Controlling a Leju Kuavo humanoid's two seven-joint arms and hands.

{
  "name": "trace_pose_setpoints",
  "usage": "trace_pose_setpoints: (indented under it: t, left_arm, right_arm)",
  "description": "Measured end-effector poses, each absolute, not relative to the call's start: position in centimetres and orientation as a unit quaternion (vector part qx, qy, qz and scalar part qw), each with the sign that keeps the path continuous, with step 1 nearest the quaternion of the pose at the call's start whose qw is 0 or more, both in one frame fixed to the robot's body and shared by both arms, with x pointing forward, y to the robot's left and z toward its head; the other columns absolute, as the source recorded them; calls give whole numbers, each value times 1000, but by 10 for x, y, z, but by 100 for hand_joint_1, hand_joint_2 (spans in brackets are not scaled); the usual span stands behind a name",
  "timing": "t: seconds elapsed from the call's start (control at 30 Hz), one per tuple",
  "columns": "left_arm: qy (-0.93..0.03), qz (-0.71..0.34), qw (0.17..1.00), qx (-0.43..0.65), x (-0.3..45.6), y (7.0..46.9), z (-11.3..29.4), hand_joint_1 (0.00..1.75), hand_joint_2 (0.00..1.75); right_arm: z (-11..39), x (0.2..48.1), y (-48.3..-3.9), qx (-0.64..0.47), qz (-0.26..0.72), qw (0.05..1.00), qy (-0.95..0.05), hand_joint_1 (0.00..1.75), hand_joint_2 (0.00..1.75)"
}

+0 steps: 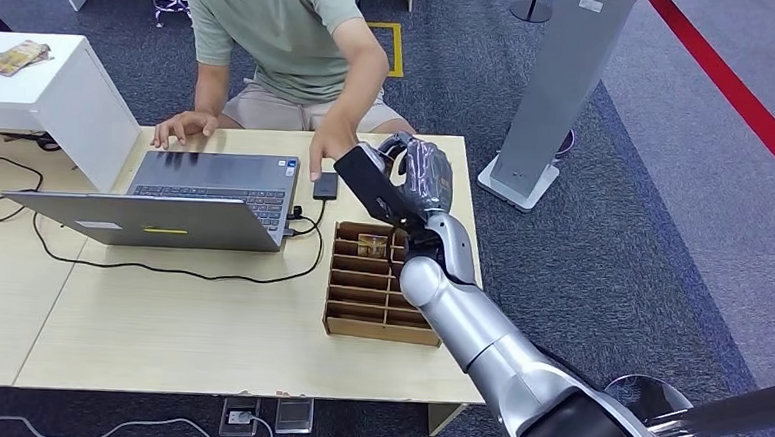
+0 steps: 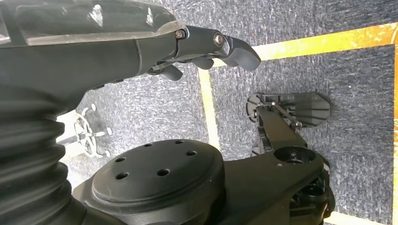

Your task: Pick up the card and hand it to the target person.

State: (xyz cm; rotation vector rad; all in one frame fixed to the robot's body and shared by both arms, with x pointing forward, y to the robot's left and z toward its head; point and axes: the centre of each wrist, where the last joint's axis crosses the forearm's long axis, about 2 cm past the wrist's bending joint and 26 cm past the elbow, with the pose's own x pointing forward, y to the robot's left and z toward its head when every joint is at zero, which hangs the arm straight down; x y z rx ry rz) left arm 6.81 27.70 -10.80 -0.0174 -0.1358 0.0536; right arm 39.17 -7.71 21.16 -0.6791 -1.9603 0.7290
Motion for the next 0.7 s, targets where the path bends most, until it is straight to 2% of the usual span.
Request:
trace_pose_setpoints:
  t: [0.27, 0.4, 0.7]
  left_arm:
    - [-68, 32, 997, -9, 68, 277, -108, 0, 175]
    - [-75, 31, 997, -12, 68, 277, -108, 0, 175]
    - [-82, 36, 996, -9, 68, 279, -108, 0, 175]
  right_arm:
    - [214, 403, -75, -292, 322, 463, -772, 162, 175]
    - [210, 404, -74, -295, 331, 471, -763, 0, 175]
    - [202, 404, -75, -288, 335, 480, -758, 0, 175]
